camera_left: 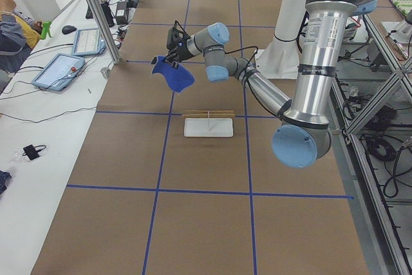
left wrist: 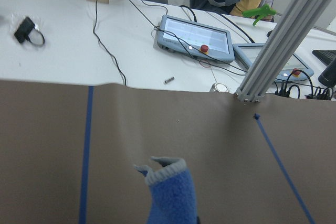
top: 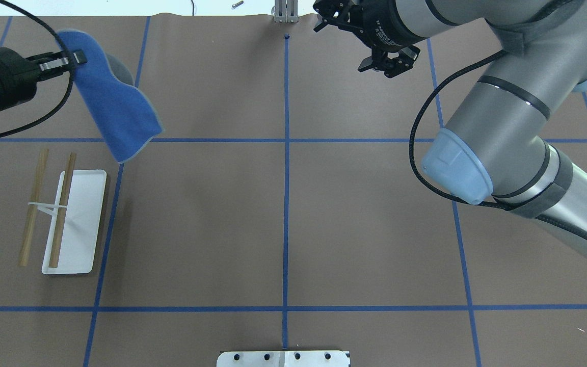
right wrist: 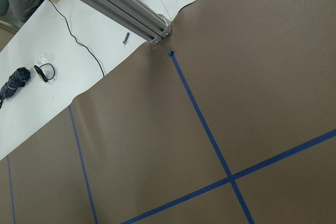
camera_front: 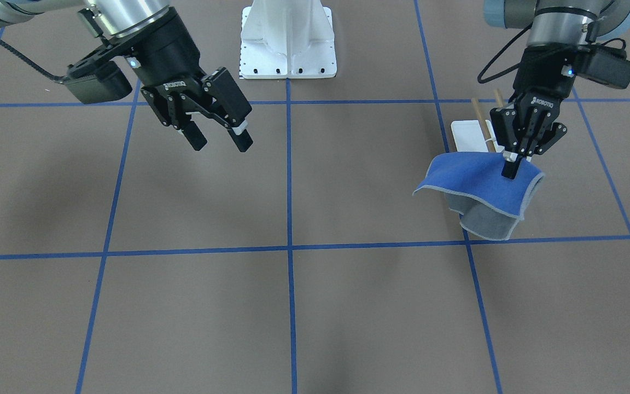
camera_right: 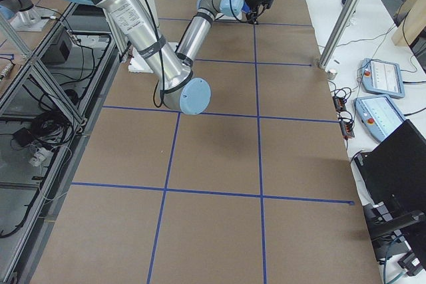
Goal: Hang towel on rack
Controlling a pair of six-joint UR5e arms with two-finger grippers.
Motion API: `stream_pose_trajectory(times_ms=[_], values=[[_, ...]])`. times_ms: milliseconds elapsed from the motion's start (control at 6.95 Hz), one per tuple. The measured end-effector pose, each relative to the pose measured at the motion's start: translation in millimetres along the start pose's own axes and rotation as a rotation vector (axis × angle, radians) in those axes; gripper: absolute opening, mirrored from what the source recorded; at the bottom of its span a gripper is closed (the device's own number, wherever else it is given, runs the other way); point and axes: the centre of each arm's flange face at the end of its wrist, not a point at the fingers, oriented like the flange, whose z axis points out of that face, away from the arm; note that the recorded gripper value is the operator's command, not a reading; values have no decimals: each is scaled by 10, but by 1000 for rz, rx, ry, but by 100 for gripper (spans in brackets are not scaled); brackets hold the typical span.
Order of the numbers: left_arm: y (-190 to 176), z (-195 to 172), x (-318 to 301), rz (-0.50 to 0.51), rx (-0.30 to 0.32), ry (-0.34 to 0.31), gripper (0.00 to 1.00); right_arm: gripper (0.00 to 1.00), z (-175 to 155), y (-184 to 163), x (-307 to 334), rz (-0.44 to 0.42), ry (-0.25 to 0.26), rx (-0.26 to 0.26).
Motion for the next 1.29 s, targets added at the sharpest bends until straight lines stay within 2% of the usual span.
stream_pose_trajectory(times_ms=[288,576,863,1007,1295], values=[[385,-252,-445,-91,-14,88,0,100,-58,-134,249,-19,20,19],[970,-313,-402,-153,-82,173,0,100,-62,-195,362,-34,33,29],[1320,-359,-270,-227,-145,249,0,100,-48,-208,396,-37,40,31],[1407,-403,-274,-241,-164,269,0,100,-44,-209,404,-36,41,31],[1476,-627,-699,-235,-182,240,0,100,-47,-205,409,-36,41,31]])
